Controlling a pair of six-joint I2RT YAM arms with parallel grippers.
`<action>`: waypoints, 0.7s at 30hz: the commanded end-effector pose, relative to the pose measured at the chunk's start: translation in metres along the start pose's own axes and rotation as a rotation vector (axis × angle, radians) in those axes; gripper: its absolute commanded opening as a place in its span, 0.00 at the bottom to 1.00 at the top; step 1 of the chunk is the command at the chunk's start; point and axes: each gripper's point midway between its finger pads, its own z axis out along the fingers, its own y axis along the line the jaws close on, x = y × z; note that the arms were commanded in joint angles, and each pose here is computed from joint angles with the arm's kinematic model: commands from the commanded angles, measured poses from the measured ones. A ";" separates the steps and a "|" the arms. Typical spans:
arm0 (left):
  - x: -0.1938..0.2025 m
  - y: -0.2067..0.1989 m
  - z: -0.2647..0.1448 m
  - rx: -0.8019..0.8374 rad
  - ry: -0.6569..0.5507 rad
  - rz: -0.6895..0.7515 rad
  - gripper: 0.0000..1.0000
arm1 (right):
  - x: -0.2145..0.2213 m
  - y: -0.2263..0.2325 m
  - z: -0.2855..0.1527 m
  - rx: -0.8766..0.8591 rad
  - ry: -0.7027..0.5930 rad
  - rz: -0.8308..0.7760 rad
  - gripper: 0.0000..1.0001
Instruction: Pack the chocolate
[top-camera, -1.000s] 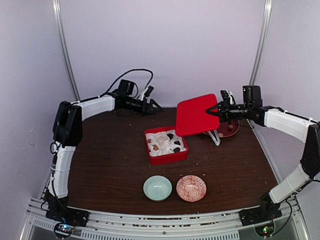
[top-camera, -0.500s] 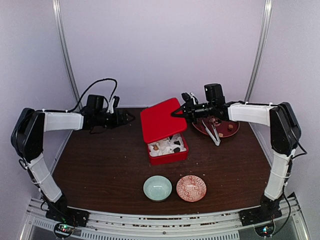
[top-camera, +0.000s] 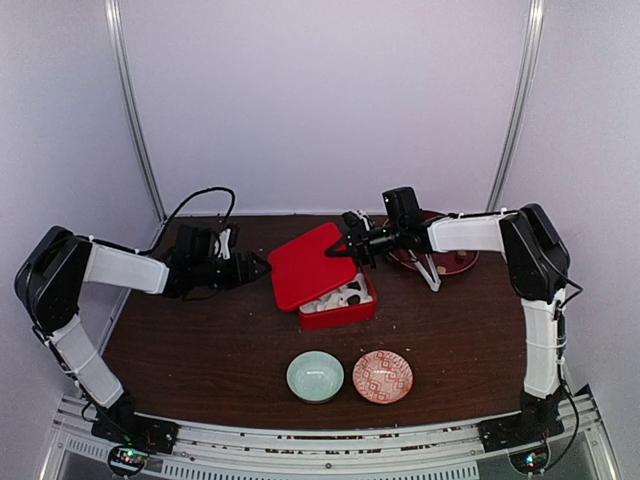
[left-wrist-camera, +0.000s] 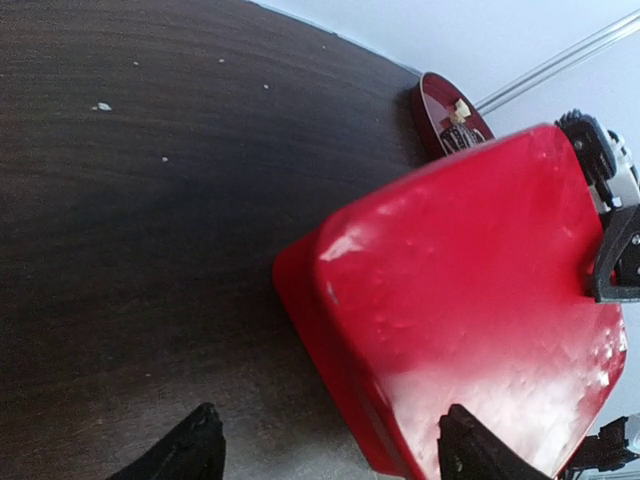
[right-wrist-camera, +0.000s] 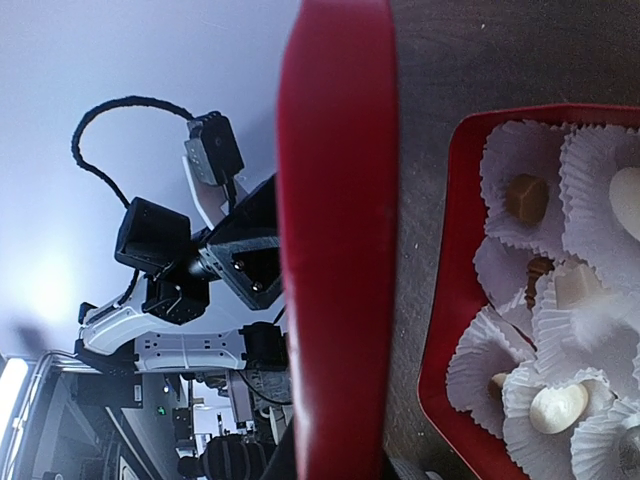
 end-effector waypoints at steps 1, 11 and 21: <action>-0.002 -0.023 0.015 0.104 -0.042 0.001 0.73 | -0.005 0.009 -0.004 0.020 0.017 -0.073 0.02; 0.018 -0.024 0.043 0.134 0.008 -0.028 0.63 | 0.002 -0.017 -0.017 0.120 0.034 -0.062 0.04; 0.027 -0.039 0.058 0.152 0.042 0.008 0.58 | -0.006 -0.027 -0.029 0.137 0.007 -0.055 0.06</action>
